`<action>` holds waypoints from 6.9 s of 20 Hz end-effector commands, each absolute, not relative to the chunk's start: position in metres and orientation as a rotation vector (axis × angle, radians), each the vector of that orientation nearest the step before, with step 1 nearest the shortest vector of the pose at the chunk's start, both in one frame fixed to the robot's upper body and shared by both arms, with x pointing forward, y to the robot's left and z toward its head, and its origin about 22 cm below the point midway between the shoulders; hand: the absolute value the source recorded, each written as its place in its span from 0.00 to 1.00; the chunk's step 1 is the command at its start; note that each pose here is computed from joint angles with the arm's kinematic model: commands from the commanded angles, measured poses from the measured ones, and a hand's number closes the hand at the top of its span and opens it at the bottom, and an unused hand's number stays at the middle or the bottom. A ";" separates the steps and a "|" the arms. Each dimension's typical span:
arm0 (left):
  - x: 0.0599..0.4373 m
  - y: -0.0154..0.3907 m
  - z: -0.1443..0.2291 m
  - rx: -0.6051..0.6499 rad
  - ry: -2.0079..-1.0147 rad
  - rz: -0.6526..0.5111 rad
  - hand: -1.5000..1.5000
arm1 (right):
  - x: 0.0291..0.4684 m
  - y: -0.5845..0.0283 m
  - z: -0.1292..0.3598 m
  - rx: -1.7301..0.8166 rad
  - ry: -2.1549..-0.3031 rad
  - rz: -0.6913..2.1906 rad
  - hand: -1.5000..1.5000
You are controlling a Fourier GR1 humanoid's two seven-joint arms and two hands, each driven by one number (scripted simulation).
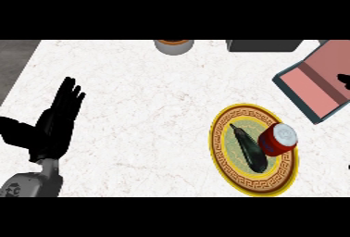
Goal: Pick the can from the plate and place it in the cardboard box
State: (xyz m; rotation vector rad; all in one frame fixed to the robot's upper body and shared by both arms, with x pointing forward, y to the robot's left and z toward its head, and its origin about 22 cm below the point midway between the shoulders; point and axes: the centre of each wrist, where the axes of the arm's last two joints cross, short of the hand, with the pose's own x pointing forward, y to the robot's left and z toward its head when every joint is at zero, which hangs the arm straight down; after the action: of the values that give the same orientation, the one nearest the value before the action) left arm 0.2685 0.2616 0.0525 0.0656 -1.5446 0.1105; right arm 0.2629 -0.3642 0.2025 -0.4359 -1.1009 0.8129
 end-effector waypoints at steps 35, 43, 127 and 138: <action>0.243 0.253 0.051 0.065 -1.546 0.102 0.50 | 0.288 -0.305 0.107 -0.476 -1.011 0.822 0.00; 0.260 0.269 0.053 0.049 -1.560 0.102 0.50 | 0.290 -0.315 0.110 -0.440 -0.974 0.838 0.00; 0.276 0.266 0.049 0.063 -1.557 0.119 0.50 | 0.357 -0.327 0.187 -1.241 -1.552 0.743 1.00; 0.262 0.266 0.047 0.048 -1.555 0.083 0.50 | 0.381 -0.388 0.126 -1.303 -1.090 1.106 1.00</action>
State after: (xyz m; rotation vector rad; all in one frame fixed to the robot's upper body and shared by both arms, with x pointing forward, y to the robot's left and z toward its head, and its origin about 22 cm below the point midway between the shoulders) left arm 0.2656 0.2562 0.0560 0.0511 -1.5515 0.0858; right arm 0.3851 -0.3638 0.1431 -1.2923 -1.3403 0.9356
